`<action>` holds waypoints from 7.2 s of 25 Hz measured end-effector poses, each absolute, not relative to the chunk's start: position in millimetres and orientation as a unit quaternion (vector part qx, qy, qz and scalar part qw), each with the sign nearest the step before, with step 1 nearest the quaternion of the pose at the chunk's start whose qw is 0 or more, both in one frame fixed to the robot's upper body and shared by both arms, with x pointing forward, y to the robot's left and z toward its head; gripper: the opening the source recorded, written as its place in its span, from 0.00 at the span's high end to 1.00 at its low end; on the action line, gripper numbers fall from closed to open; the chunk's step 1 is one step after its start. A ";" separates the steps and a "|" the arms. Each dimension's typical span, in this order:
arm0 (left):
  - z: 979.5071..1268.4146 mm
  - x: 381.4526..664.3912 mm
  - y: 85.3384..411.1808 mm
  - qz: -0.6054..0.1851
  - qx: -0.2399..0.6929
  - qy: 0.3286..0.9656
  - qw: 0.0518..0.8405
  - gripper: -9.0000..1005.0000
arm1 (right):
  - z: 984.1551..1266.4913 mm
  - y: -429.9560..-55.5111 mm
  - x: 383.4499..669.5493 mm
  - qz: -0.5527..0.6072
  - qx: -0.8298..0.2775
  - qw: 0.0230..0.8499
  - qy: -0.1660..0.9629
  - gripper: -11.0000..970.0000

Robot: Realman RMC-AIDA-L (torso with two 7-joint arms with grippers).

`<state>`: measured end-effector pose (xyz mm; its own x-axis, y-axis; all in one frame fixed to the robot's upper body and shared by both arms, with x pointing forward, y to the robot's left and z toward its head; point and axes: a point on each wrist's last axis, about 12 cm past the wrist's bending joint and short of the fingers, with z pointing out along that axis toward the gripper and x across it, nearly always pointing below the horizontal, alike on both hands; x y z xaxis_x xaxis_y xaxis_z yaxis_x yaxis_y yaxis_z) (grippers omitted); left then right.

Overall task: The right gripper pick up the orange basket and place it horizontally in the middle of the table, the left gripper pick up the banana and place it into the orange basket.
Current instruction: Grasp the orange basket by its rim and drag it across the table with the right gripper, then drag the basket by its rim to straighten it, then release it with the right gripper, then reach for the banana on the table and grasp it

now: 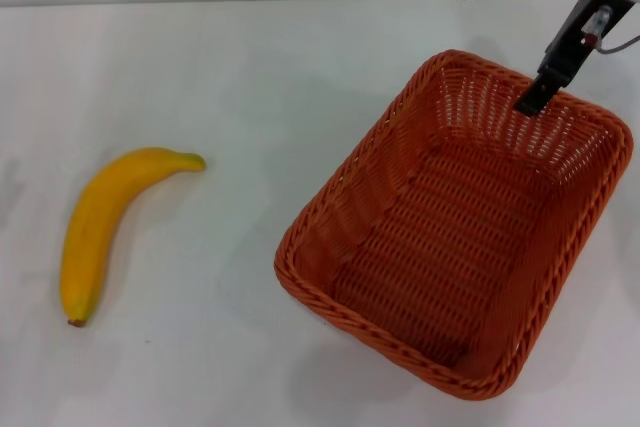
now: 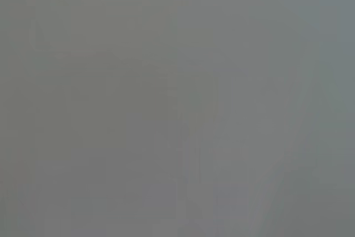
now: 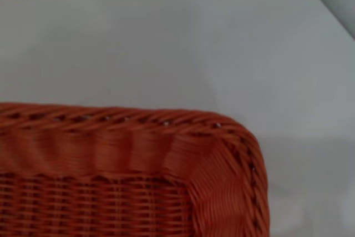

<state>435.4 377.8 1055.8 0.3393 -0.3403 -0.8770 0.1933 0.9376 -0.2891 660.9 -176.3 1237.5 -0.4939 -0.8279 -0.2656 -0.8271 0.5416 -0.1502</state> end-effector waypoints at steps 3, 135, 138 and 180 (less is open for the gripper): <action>1054.1 433.7 377.1 -0.163 -0.068 0.554 0.814 0.13 | 1231.0 -173.3 664.5 -0.011 -0.479 0.139 0.866 0.17; 1063.6 442.7 378.4 -0.160 -0.026 0.552 0.818 0.14 | 1169.8 -282.0 617.0 0.261 -0.060 0.143 0.953 0.69; 1063.4 442.4 378.1 -0.161 -0.026 0.552 0.818 0.15 | 1173.5 -283.5 618.6 0.257 -0.065 0.144 0.953 0.60; 1063.4 417.5 385.9 -0.339 -0.072 0.608 0.714 0.15 | 1270.6 -376.1 605.2 0.243 -0.164 0.437 0.850 0.57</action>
<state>417.5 385.9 1063.4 0.0305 -0.5718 -0.8198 0.3963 0.7599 -0.5152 605.2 -376.1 1270.6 -0.5639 -0.0665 -0.8232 -0.4916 0.8279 0.2700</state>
